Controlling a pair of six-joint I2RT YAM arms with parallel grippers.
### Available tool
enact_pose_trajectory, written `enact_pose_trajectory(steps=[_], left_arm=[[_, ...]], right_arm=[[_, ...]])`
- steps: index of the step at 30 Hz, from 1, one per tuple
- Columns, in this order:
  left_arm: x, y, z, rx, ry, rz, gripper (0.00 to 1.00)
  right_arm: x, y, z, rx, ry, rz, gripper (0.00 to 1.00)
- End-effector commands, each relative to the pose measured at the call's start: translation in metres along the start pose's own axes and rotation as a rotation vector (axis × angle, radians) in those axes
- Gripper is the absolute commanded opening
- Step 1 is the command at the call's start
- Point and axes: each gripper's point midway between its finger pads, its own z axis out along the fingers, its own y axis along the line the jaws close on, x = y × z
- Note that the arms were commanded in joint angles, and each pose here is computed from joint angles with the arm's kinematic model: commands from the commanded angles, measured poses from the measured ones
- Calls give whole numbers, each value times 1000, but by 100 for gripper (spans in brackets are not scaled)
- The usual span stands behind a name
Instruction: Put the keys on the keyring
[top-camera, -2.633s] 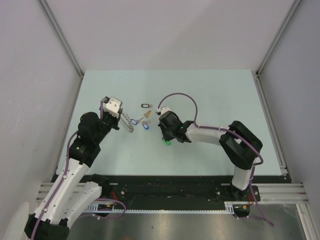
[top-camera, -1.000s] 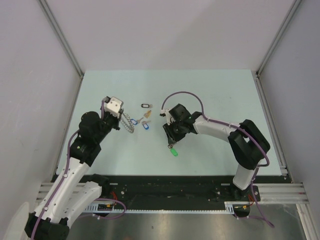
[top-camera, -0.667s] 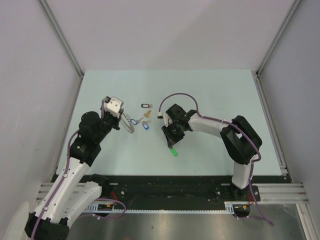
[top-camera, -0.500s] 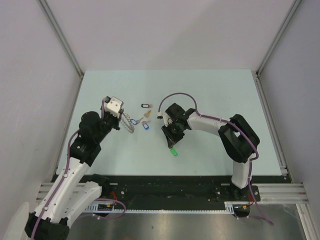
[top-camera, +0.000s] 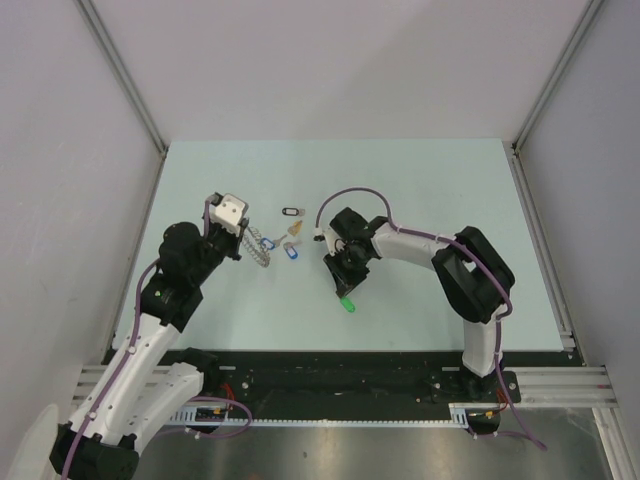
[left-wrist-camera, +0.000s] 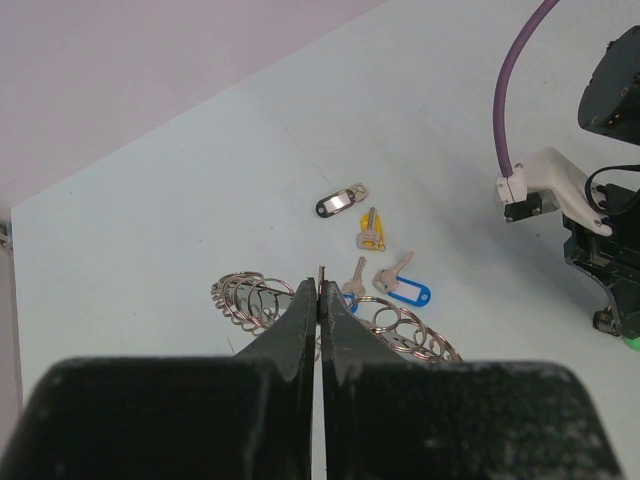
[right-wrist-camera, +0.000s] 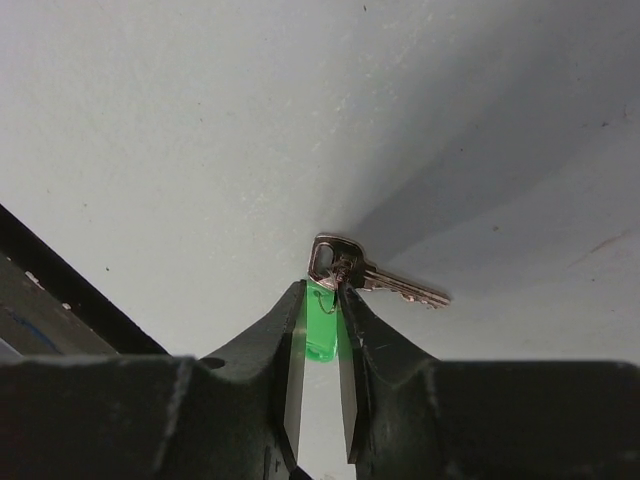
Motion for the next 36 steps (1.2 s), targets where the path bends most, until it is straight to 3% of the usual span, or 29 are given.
enact_pose_trajectory(steps=[1, 14, 19, 27, 36], left_arm=[[-20, 2, -1, -1, -66, 6, 0], [-18, 1, 0, 5, -61, 6, 0], [-19, 0, 0, 12, -63, 8, 0], [-21, -13, 1, 84, -81, 27, 1], [-37, -59, -6, 353, -174, 68, 0]], right_arm=[[-7, 2, 3, -22, 4, -5, 22], [-19, 4, -16, -2, -53, -27, 1], [-28, 7, -30, 11, -126, -57, 0], [-57, 22, -78, 19, -384, -153, 0], [-73, 48, -137, -18, -744, -345, 0]])
